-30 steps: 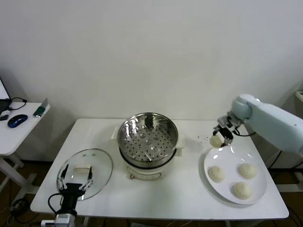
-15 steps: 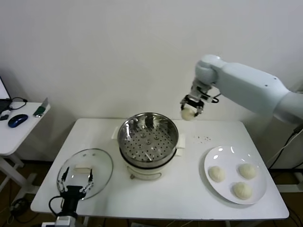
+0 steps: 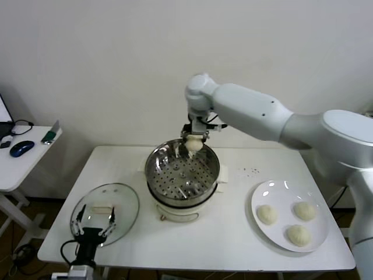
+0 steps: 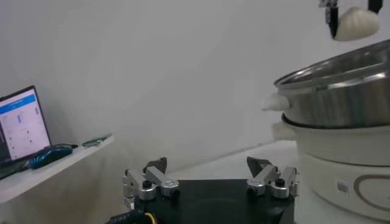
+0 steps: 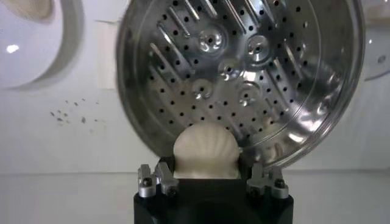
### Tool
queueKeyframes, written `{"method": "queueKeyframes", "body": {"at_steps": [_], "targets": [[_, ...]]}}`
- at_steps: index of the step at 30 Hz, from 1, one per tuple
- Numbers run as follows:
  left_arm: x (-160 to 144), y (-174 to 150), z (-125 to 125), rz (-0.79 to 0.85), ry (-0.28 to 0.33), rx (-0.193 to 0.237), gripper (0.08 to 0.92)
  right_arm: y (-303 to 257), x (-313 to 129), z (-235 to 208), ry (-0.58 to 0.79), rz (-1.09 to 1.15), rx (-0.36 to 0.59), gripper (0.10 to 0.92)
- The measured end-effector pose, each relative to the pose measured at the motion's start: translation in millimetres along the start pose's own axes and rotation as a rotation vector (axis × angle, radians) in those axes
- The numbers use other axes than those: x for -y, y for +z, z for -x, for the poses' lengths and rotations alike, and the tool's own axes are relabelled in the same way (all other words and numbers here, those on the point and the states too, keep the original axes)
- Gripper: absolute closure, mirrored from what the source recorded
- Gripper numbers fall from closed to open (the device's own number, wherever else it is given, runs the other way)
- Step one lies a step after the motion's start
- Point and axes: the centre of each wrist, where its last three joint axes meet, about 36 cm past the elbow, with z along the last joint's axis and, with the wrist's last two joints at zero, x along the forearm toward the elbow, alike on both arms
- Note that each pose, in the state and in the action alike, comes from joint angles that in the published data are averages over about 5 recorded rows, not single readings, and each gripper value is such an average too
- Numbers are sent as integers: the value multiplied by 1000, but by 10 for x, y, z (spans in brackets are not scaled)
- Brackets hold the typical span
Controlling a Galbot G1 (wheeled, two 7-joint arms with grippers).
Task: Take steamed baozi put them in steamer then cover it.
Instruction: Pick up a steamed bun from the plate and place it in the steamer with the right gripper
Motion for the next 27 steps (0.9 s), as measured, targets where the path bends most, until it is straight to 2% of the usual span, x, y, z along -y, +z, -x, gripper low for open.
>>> {"method": "queueKeyframes", "body": {"at_steps": [8, 19, 22, 27], "targets": [[-24, 57, -55, 3, 1, -11, 177, -79, 196, 334, -9, -4, 20, 355], [-8, 93, -66, 2, 4, -20, 177, -125, 201, 650, -34, 31, 41, 349], [-3, 100, -66, 2, 5, -21, 177, -133, 199, 684, -36, 39, 40, 321], [0, 103, -70, 2, 6, -22, 177, -128, 188, 684, -33, 46, 40, 221]]}}
